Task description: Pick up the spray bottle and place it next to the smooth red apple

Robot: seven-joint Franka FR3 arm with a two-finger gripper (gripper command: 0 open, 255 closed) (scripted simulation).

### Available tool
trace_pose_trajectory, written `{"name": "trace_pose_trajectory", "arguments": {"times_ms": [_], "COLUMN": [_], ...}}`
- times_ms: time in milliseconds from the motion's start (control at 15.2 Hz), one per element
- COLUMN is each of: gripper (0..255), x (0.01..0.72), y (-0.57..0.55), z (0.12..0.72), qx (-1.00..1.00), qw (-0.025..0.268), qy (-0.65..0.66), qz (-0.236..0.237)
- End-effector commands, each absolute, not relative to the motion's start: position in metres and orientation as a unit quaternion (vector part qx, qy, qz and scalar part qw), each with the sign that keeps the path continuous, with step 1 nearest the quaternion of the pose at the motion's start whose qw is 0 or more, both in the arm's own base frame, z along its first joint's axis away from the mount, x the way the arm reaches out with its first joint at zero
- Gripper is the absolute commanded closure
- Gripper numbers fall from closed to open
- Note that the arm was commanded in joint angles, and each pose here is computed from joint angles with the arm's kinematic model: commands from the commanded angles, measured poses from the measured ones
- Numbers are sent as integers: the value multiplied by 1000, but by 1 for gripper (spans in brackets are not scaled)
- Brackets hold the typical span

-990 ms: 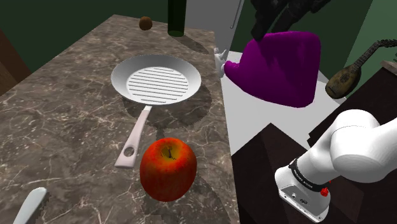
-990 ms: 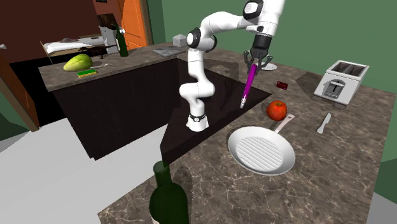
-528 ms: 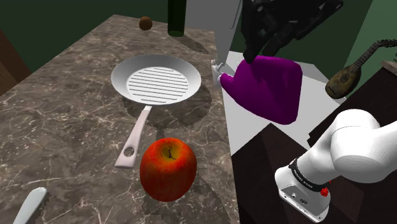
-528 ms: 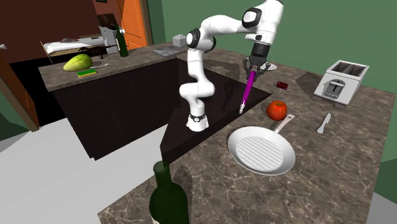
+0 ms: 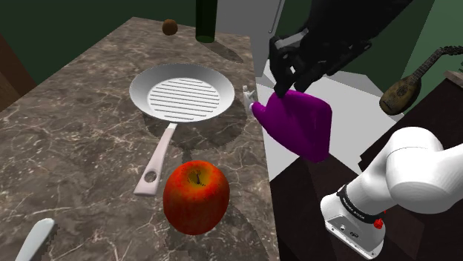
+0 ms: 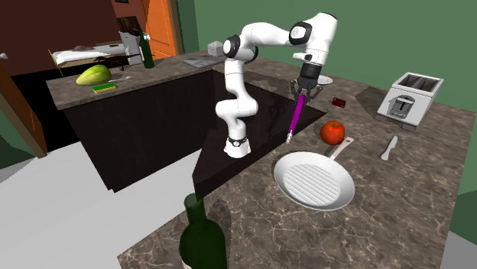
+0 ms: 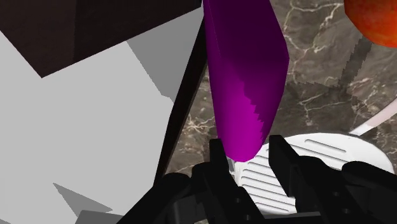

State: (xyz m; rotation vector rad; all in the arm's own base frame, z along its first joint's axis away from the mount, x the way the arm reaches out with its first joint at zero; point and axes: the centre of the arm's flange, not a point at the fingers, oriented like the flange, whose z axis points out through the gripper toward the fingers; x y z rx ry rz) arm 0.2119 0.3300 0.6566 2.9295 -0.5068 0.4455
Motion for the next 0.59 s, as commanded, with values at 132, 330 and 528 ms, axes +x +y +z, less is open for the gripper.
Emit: {"name": "trace_pose_trajectory", "arguments": {"times_ms": [132,330,528], "gripper": [255,255,255], "x": [212,212,212], "y": [331,331,331], "z": [635,620,604], "qx": [972,972,972], "qw": [67,67,67], "qy": [-168,-168,-168], "qz": [148,148,148]}}
